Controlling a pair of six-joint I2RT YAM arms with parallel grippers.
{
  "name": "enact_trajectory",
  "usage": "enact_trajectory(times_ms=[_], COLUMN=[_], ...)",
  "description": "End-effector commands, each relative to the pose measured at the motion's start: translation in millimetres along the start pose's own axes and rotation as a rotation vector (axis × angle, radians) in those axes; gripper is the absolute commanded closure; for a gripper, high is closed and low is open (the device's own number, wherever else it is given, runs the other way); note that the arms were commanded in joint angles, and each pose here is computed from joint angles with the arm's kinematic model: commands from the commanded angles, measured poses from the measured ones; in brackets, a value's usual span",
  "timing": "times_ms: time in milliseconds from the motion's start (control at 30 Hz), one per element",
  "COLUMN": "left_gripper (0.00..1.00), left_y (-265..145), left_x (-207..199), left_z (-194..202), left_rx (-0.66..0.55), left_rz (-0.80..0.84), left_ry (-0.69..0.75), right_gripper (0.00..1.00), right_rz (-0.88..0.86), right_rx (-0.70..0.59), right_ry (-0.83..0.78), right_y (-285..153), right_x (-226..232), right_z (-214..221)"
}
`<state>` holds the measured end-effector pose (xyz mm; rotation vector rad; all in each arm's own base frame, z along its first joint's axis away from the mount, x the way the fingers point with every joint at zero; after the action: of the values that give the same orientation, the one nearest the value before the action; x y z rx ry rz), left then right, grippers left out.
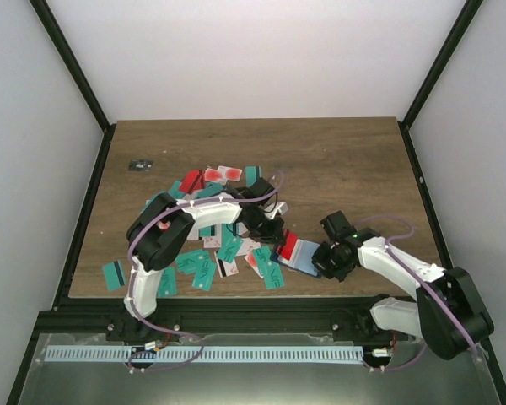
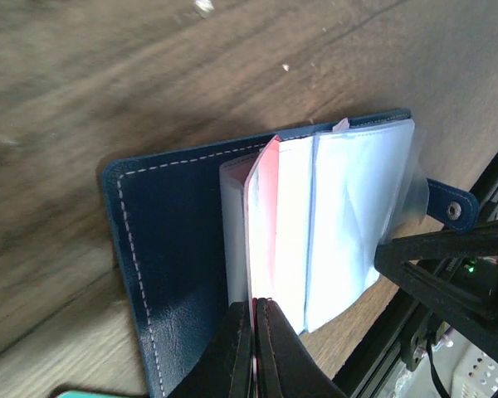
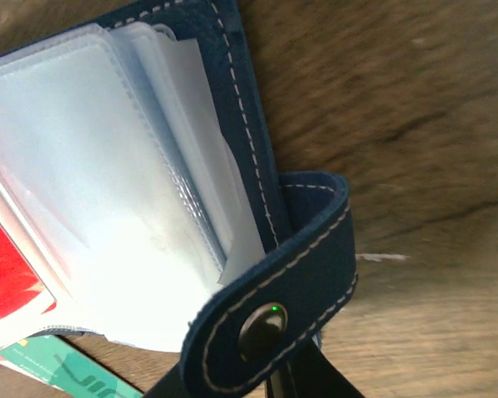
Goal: Put the credit cards into the card holder
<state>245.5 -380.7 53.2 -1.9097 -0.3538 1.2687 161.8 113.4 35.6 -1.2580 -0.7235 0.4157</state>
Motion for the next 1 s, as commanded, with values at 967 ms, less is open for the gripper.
enact_trajectory(times_ms=[967], left_gripper=[0.96], left_y=[-3], left_x=[-26], left_z=[-6], left_rx=[0.009], left_rz=[0.186], left_ry=[-0.002], right_gripper=[0.94], right_rz=[0.056], right_rx=[-0.098], right_ry=[-0.025], right_y=[-5], right_x=[-14], right_z=[-14])
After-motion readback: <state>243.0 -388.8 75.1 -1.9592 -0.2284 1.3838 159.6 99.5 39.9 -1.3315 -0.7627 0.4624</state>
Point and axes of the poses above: each gripper's point midway between its finger pads, its own y axis out along the fingers, its own x axis along the line the jaws close on, z = x × y, the point moved 2 cm from there along -y, back along the fingers, and after that the axes turned 10 degrees about y, right-handed, at the moved point
